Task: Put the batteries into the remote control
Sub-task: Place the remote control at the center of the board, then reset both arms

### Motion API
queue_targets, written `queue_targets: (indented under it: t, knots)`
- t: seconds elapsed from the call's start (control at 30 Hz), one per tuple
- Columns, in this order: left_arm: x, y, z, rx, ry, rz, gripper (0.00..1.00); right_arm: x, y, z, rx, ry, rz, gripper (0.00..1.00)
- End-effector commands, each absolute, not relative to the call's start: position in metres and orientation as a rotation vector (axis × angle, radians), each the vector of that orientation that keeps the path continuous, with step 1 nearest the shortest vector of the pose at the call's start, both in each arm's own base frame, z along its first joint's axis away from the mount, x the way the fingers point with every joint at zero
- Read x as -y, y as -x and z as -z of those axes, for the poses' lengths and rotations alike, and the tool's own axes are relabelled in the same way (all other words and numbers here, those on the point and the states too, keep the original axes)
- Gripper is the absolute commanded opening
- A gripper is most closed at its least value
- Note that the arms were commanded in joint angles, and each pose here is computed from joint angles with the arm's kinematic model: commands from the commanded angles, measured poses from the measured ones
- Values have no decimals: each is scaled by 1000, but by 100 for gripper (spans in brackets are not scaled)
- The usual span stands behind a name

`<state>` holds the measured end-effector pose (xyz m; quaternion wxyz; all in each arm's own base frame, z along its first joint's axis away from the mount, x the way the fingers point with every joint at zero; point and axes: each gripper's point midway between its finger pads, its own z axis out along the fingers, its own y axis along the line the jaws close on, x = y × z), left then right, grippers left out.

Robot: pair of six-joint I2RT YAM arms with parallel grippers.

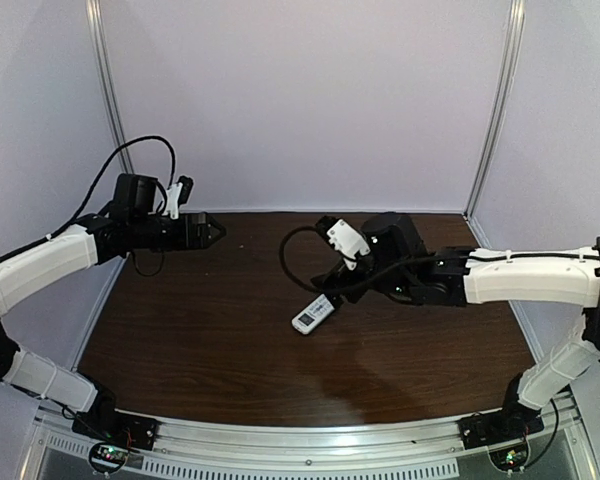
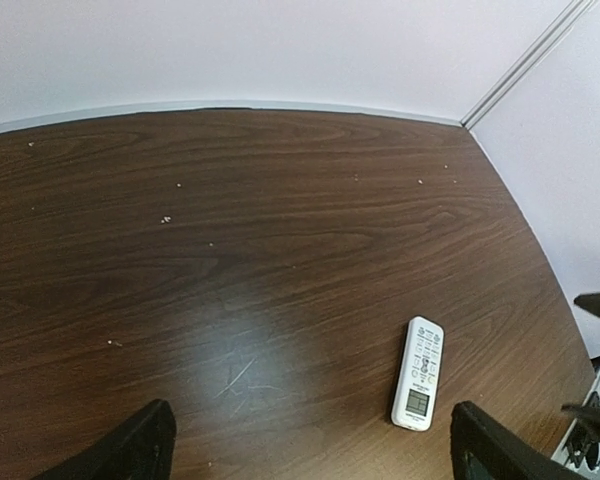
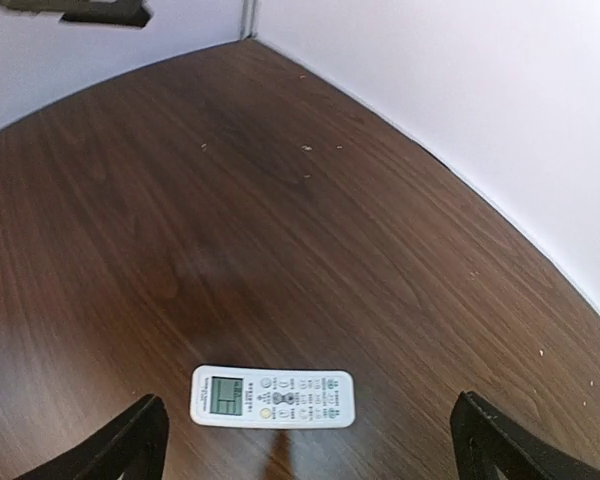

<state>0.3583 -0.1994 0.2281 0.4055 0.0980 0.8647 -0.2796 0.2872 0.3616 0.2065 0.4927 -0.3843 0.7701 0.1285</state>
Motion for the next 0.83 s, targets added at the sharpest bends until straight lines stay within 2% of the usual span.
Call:
queue_targets:
  t: [0.0, 0.23, 0.47, 0.6, 0.8]
  knots:
    - [190, -368, -219, -2185, -211, 648, 97, -314, -313, -206, -1973, 719, -421, 100]
    - [188, -371, -176, -2235, -136, 644, 98, -247, -344, -183, -2047, 452, -511, 100]
    - [176, -365, -120, -2337, -79, 572, 97, -205, -348, -133, -2122, 294, -585, 100]
    - [171, -360, -101, -2385, -68, 541, 97, -199, -343, -119, -2140, 256, -620, 100]
    - [167, -364, -103, -2380, -37, 515, 97, -196, -342, -118, -2138, 246, -628, 100]
